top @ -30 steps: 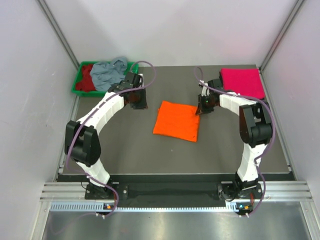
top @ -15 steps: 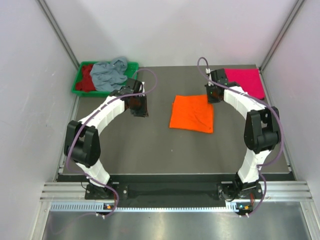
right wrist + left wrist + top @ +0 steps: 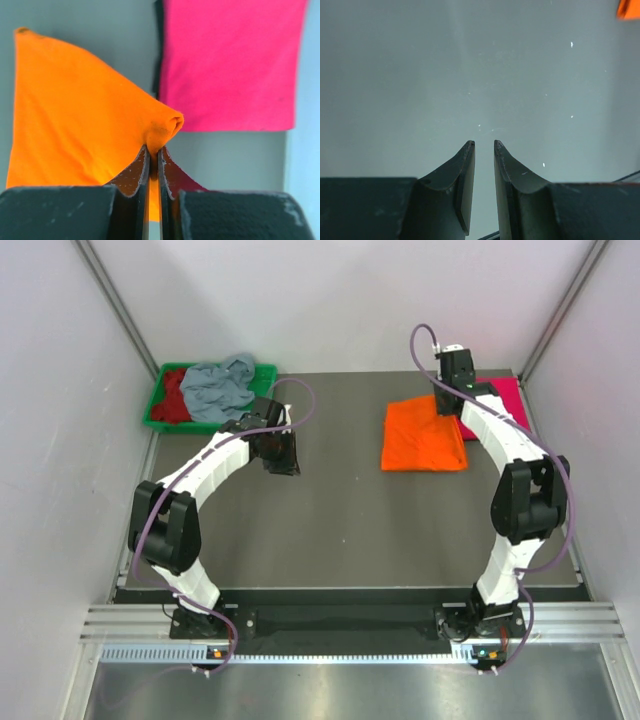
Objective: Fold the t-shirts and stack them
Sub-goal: Neatly place the folded tshirt to the corner
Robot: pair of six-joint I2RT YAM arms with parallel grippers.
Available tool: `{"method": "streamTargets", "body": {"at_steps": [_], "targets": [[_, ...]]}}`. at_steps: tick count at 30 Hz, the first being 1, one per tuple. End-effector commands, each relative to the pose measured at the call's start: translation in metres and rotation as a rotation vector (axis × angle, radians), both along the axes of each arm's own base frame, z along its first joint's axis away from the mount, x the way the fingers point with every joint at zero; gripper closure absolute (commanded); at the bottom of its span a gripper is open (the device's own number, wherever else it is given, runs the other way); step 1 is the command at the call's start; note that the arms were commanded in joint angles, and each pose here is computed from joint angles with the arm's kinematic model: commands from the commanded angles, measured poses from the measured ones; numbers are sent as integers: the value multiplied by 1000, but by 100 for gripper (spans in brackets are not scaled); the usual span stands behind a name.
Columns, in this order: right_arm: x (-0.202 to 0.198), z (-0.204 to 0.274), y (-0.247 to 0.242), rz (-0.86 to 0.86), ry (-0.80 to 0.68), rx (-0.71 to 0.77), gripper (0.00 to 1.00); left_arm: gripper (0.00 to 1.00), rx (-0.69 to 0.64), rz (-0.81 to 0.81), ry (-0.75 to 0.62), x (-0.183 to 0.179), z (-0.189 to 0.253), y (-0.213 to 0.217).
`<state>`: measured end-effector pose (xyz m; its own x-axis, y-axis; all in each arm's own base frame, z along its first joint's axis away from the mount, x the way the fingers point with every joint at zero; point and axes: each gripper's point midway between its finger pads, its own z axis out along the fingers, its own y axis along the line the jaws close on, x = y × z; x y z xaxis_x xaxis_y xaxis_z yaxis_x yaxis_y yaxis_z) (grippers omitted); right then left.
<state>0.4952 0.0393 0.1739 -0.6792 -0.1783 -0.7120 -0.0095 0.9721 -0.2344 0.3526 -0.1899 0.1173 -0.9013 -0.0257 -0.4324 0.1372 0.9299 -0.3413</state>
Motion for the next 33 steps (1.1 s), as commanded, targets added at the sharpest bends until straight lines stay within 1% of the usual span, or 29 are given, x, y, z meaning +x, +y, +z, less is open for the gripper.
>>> {"method": "streamTargets", "body": {"at_steps": [1, 6, 9, 11, 14, 18, 19, 21, 23, 24, 25, 26, 27, 28, 33], "targets": [[20, 34, -27, -49, -96, -63, 100, 73, -55, -30, -48, 3, 15, -9], [33, 58, -50, -38, -152, -143, 100, 73, -38, -12, -55, 5, 17, -4], [42, 66, -59, -25, -168, -205, 100, 73, -45, -13, -58, 4, 19, -5], [45, 72, -73, -39, -169, -260, 100, 73, -45, -13, -64, 4, 20, -5], [50, 81, -93, -62, -175, -290, 100, 73, -43, -13, -64, 5, 21, -5], [56, 94, -117, -86, -192, -293, 100, 73, -30, -9, -59, 6, 16, -3], [59, 94, -132, -99, -199, -279, 100, 73, -25, -6, -50, 6, 13, -2], [64, 87, -141, -98, -191, -268, 100, 73, -29, -7, -42, 6, 12, -3], [70, 90, -154, -109, -204, -268, 100, 73, -38, -15, -39, 6, 12, -6], [76, 84, -159, -111, -202, -269, 100, 73, -28, -11, -38, 6, 10, -4], [80, 88, -168, -117, -217, -266, 100, 73, -21, -4, -42, 7, 10, -2], [84, 86, -171, -115, -218, -267, 100, 73, -11, -5, -43, 7, 9, -1], [92, 73, -173, -107, -203, -264, 100, 73, -3, 0, -42, 7, 8, 1], [99, 80, -178, -99, -224, -275, 100, 73, 0, 0, -36, 7, 6, 1], [135, 56, -188, -66, -243, -299, 100, 73, 2, -4, -21, 8, 0, 0]]}}
